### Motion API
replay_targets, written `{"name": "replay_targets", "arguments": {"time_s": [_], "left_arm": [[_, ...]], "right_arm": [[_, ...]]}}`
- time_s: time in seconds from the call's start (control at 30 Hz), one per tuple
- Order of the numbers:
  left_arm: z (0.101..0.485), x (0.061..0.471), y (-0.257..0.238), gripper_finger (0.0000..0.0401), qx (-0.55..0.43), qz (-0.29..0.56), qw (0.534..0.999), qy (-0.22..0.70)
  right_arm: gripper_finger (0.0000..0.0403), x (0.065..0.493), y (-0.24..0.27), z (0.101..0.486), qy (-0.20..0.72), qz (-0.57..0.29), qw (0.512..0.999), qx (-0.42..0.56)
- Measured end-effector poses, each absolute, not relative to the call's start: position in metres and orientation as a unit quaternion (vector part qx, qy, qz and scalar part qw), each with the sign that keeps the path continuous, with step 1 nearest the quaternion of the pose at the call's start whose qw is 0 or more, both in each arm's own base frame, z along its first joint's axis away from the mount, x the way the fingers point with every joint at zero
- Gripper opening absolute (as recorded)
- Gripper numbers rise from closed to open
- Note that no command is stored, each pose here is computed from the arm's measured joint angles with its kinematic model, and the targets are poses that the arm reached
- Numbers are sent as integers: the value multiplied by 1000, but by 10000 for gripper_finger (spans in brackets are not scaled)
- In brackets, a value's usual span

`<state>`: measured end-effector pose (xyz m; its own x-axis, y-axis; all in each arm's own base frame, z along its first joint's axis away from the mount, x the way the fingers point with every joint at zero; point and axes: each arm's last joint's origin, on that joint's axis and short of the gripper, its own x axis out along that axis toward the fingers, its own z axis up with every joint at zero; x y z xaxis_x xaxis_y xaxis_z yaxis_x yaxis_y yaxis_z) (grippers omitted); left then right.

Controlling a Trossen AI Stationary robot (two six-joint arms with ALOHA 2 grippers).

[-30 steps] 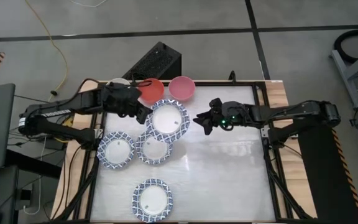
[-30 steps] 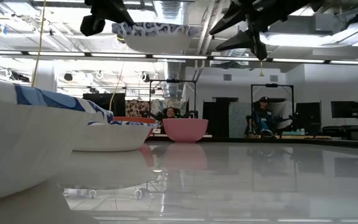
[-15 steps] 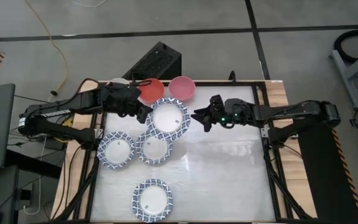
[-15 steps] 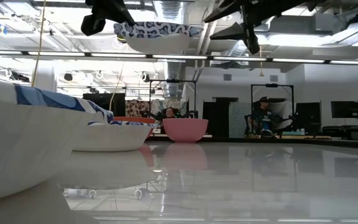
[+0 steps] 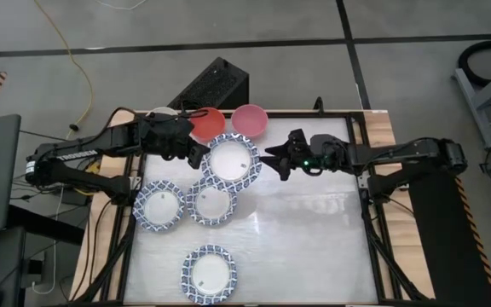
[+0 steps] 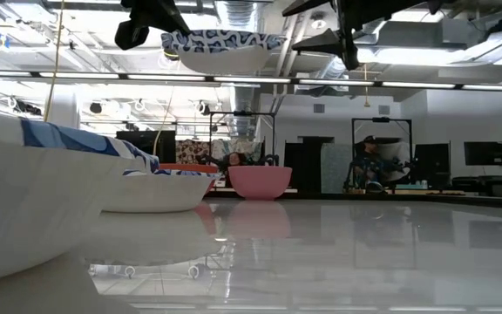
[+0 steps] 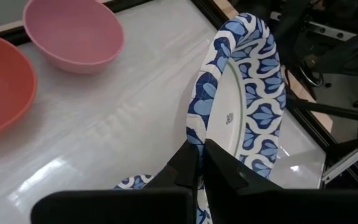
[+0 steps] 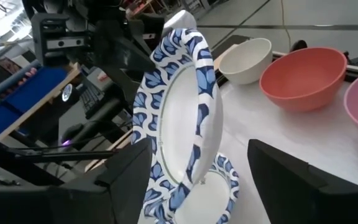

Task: Nest bowls inside each other by size order
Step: Stack the white patterned bowl on top of the white patterned bowl

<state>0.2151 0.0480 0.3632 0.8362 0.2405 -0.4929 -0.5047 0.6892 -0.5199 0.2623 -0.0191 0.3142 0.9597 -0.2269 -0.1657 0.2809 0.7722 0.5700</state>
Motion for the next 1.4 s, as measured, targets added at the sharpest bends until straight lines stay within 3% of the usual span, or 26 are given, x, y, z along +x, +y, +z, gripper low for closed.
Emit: {"name": "replay_targets", "arguments": {"time_s": [1.03,1.2,1.4], "left_arm": [[374,221,50,2,-333,196,912,134],[374,220,50,2,-334,197,912,138],[373,220,50,2,-332,204,911,138]], "right_arm": [[282,273,-19,306,47,-140,938,314],[242,279,-18,300,47,-146,935,320],[128,279,-17,301,43,-146,935,319]]}}
